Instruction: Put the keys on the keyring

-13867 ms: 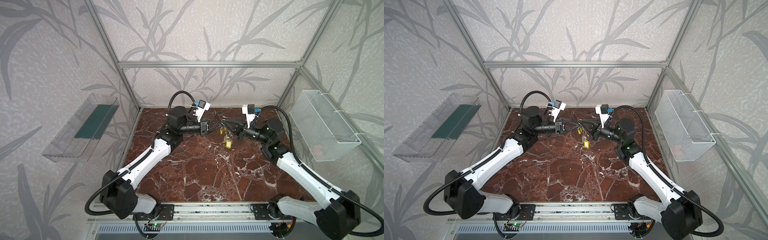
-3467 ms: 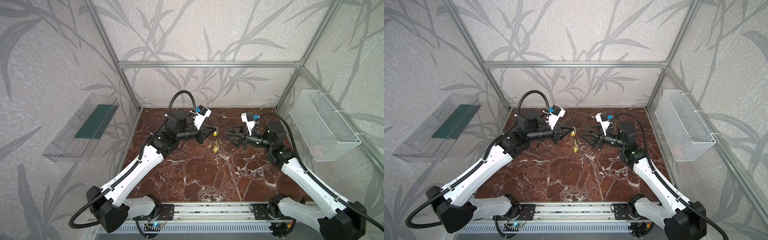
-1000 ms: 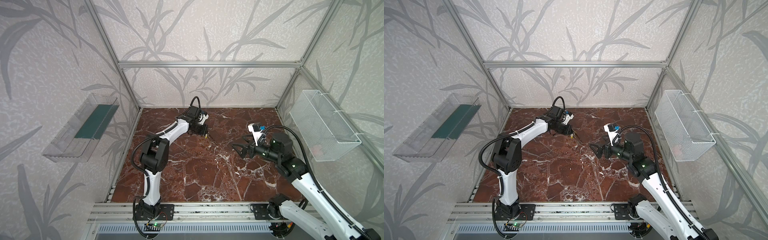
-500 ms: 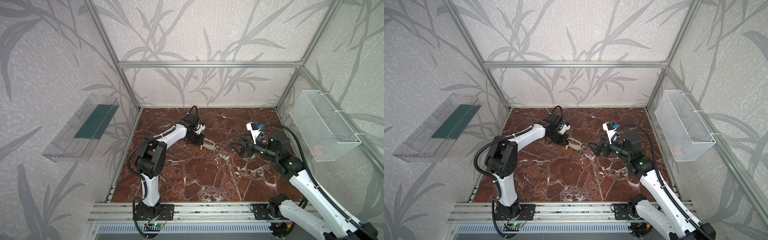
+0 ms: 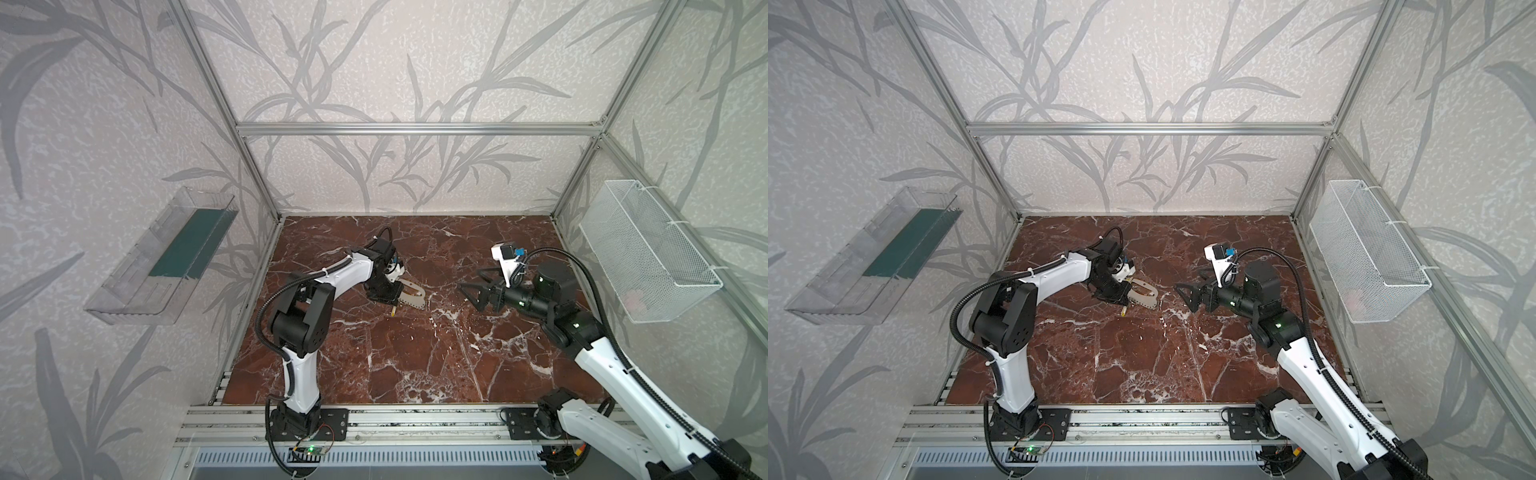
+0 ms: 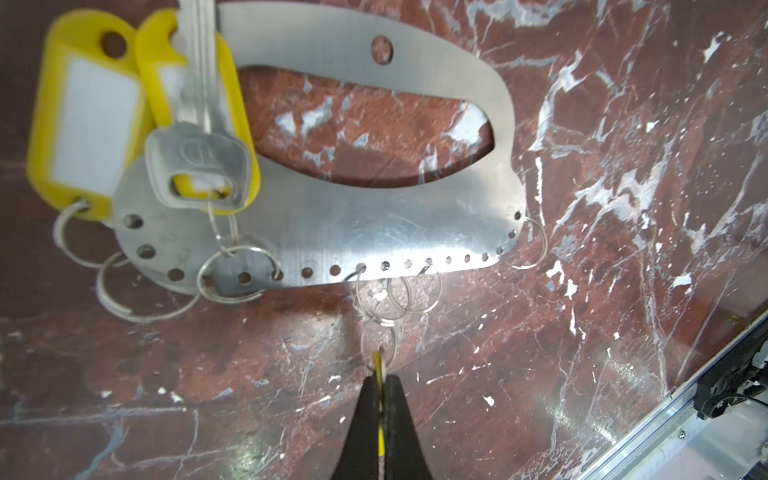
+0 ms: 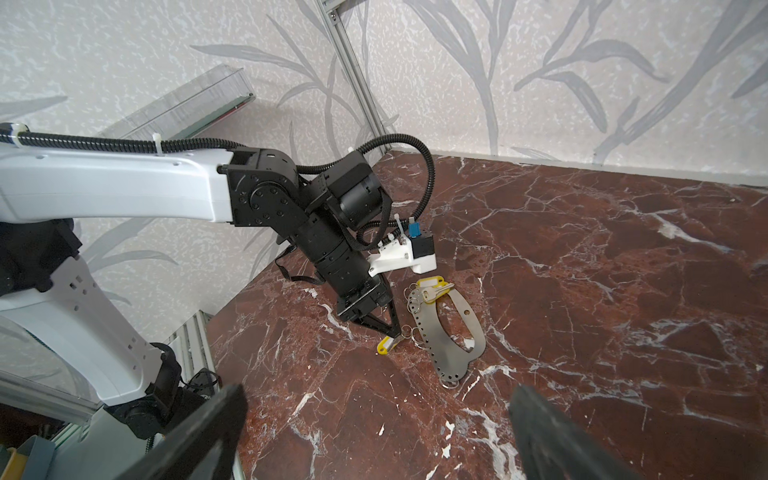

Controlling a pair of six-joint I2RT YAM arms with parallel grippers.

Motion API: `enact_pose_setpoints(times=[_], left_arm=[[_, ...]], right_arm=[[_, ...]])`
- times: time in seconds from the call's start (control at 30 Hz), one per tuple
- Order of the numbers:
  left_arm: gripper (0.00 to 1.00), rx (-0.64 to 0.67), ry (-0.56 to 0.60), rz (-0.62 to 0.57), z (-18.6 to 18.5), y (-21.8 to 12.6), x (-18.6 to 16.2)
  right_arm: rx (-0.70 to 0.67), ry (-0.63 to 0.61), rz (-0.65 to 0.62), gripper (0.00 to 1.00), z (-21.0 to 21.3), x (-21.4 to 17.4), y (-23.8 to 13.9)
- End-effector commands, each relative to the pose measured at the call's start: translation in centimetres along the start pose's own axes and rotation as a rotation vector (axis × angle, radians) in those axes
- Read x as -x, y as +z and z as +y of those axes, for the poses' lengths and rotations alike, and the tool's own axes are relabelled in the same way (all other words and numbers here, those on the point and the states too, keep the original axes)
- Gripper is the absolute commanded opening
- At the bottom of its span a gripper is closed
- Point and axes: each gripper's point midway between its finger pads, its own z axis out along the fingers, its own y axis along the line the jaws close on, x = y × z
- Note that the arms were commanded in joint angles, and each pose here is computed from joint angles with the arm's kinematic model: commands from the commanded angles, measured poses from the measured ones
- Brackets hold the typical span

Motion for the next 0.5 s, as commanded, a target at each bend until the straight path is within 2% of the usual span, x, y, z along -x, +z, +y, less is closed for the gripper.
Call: enact_pose_setpoints(times=[0.0,0.2,0.37,0.47], left_arm=[[0.05,0.003,-0.019,0.048,0.2,0.2,-1.6],[0.32,0.031,-0.033,0.034,0.5,-0.7,-2.7],[0.4,0.074,-0.037,-0.025,0.8,-2.9,-2.9],[0.41,0.13,-0.059,-0.134,1.5,-5.7,-2.1]], right_arm=[[0.019,-0.001,-0.014,0.99,0.2,0.3,0.2],[-0.007,-0.008,-0.019,0.99,-0.4,0.3,0.3],[-0.084,-0.018,-0.037,0.99,-1.8,0.2,0.3],[-0.194,-0.029,-0.051,0.99,-3.8,0.0,-0.1]])
